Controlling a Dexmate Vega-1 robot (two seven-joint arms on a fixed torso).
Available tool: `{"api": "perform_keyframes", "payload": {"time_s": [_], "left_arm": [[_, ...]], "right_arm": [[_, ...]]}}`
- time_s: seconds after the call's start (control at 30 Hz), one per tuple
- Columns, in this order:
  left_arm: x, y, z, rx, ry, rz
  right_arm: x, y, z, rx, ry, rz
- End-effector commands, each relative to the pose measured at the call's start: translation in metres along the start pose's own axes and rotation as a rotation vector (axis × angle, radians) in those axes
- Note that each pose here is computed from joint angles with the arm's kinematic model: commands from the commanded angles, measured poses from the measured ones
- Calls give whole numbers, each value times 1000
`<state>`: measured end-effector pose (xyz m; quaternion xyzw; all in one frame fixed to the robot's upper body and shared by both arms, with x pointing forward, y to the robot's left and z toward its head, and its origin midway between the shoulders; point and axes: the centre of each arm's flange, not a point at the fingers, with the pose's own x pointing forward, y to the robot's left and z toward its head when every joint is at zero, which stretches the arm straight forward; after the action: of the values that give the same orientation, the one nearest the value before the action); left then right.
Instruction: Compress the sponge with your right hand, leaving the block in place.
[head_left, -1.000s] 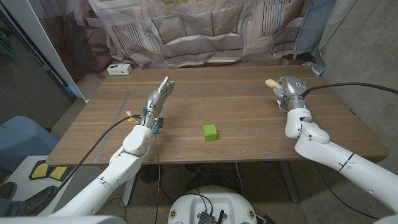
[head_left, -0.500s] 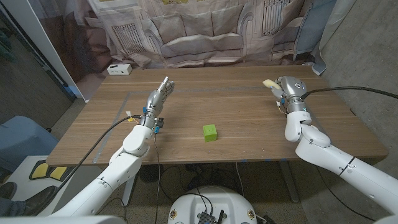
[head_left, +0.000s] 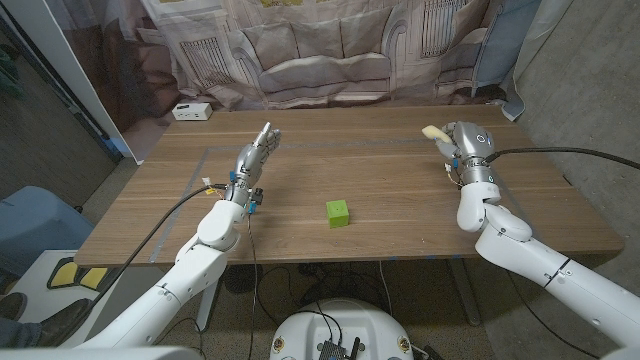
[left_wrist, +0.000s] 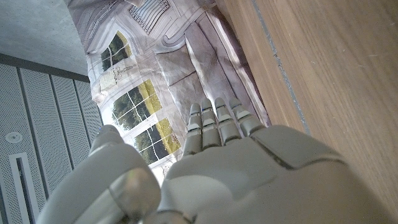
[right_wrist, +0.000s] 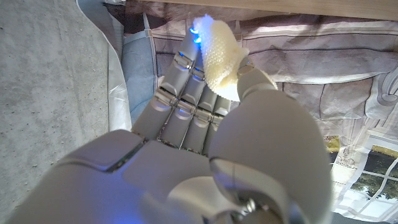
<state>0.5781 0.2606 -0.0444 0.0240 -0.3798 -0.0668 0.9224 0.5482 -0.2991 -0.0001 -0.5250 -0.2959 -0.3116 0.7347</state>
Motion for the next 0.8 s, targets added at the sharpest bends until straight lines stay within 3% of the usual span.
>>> {"api": "perform_keyframes", "payload": {"time_s": [0.03, 0.8], "left_arm": [[1, 0, -2, -3, 4, 0], [1, -1, -5, -10, 5, 6]], "right_arm": [[-1, 0, -2, -25, 46, -42], [-1, 0, -6, -18, 39, -37]]}}
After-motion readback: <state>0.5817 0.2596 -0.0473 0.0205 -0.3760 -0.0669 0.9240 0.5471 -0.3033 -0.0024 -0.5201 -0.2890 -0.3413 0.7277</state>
